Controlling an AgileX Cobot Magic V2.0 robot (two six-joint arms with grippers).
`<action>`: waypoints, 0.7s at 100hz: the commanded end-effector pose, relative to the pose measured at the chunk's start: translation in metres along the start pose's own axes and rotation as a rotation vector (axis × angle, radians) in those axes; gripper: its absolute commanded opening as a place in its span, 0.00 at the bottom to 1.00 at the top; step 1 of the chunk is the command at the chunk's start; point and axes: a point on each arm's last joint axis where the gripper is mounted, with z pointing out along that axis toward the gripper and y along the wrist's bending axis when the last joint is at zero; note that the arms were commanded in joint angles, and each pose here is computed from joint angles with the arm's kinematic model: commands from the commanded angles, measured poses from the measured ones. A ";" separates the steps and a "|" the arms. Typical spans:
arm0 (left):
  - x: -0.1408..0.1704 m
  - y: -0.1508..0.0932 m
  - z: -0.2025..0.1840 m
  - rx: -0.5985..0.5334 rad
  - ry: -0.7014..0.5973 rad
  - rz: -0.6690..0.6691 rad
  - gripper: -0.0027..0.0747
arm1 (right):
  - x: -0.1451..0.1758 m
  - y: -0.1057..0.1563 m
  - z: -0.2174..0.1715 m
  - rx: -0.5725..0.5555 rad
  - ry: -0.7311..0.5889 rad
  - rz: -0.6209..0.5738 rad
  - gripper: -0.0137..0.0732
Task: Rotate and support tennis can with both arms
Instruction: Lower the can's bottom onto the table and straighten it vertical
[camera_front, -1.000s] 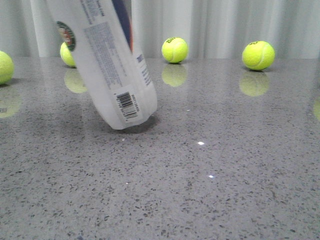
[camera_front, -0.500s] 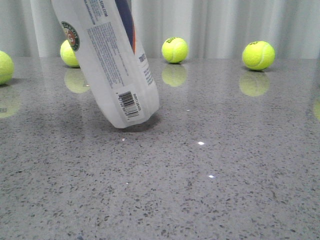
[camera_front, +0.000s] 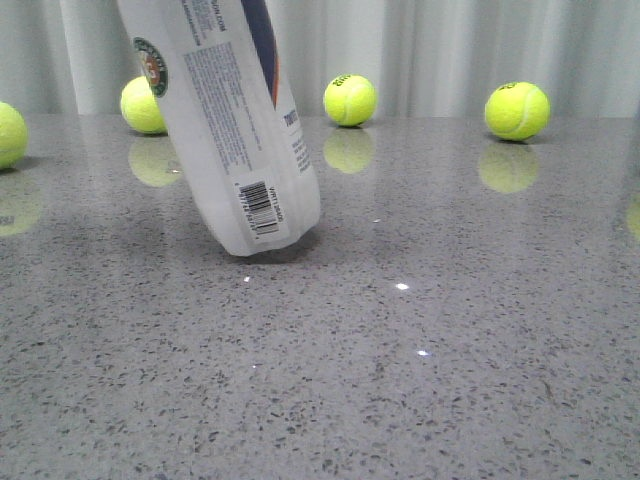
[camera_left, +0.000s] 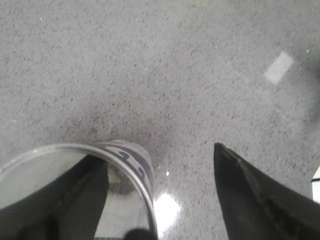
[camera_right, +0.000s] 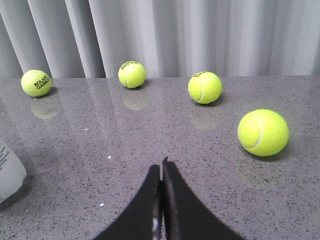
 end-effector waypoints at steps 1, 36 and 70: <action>-0.012 -0.013 -0.018 0.052 -0.146 0.000 0.62 | -0.015 0.000 -0.002 0.010 -0.096 -0.011 0.09; -0.019 -0.017 -0.016 0.118 -0.211 -0.009 0.62 | -0.015 0.000 -0.002 0.010 -0.096 -0.011 0.09; -0.025 -0.017 -0.020 0.093 -0.289 0.039 0.55 | -0.015 0.000 -0.002 0.010 -0.096 -0.011 0.09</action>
